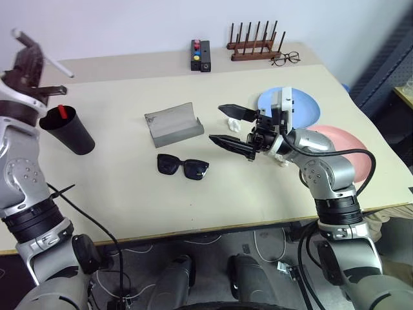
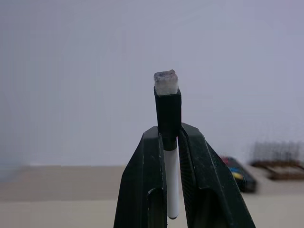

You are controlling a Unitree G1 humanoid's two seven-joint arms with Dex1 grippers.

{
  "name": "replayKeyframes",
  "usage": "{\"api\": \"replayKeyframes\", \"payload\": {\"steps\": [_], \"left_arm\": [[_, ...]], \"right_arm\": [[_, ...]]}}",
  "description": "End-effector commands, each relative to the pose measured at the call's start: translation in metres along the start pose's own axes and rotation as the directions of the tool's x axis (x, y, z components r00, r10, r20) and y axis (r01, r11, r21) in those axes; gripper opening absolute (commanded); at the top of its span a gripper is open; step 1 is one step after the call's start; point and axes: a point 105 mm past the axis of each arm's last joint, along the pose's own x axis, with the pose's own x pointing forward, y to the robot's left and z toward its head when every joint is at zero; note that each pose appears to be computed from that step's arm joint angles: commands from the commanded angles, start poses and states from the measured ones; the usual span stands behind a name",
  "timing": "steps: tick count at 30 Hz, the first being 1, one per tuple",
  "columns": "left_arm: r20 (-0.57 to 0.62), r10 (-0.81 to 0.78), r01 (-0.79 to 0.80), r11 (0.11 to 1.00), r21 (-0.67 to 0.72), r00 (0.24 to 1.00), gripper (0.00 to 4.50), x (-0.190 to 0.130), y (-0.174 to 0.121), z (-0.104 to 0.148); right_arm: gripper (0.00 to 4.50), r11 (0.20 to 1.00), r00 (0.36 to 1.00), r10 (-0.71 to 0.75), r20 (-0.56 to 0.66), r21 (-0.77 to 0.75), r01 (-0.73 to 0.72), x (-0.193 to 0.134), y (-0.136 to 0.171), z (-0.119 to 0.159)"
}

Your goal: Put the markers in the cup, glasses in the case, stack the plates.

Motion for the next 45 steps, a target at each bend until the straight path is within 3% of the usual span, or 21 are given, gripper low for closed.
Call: {"api": "replayKeyframes", "payload": {"steps": [1, 7, 13, 17, 22, 28, 45], "left_arm": [[0.109, 0.067, -0.078, 0.993, 0.093, 0.992, 0.02, -0.007, 0.011, 0.028], [0.146, 0.182, -0.209, 0.957, 0.199, 0.972, 0.02, -0.020, 0.029, 0.033], [0.111, 0.269, -0.287, 0.934, 0.213, 0.957, 0.02, -0.025, 0.033, 0.016], [0.027, 0.374, -0.372, 0.908, 0.191, 0.927, 0.02, -0.028, 0.039, -0.016], [-0.023, 0.434, -0.424, 0.889, 0.176, 0.901, 0.02, -0.025, 0.043, -0.039], [-0.050, 0.441, -0.428, 0.889, 0.161, 0.896, 0.02, -0.010, 0.034, -0.057], [-0.125, 0.419, -0.409, 0.907, 0.100, 0.899, 0.02, -0.006, 0.020, -0.068]], "right_arm": [[4.50, 0.999, 0.997, 0.035, 0.066, -0.032, -0.033, 0.001, 0.000, 0.014], [4.50, 0.997, 0.995, 0.071, 0.064, -0.027, -0.070, 0.005, -0.002, 0.007], [4.50, 0.996, 0.995, 0.088, 0.056, -0.035, -0.086, 0.009, -0.004, 0.004], [4.50, 0.995, 0.995, 0.090, 0.042, -0.049, -0.088, 0.013, -0.006, -0.001], [4.50, 0.994, 0.994, 0.094, 0.048, -0.056, -0.092, 0.017, -0.003, 0.002], [4.50, 0.995, 0.995, 0.083, 0.048, -0.060, -0.080, 0.018, -0.002, 0.003], [4.50, 0.997, 1.000, 0.001, -0.011, -0.081, -0.002, 0.011, -0.015, -0.006]]}}
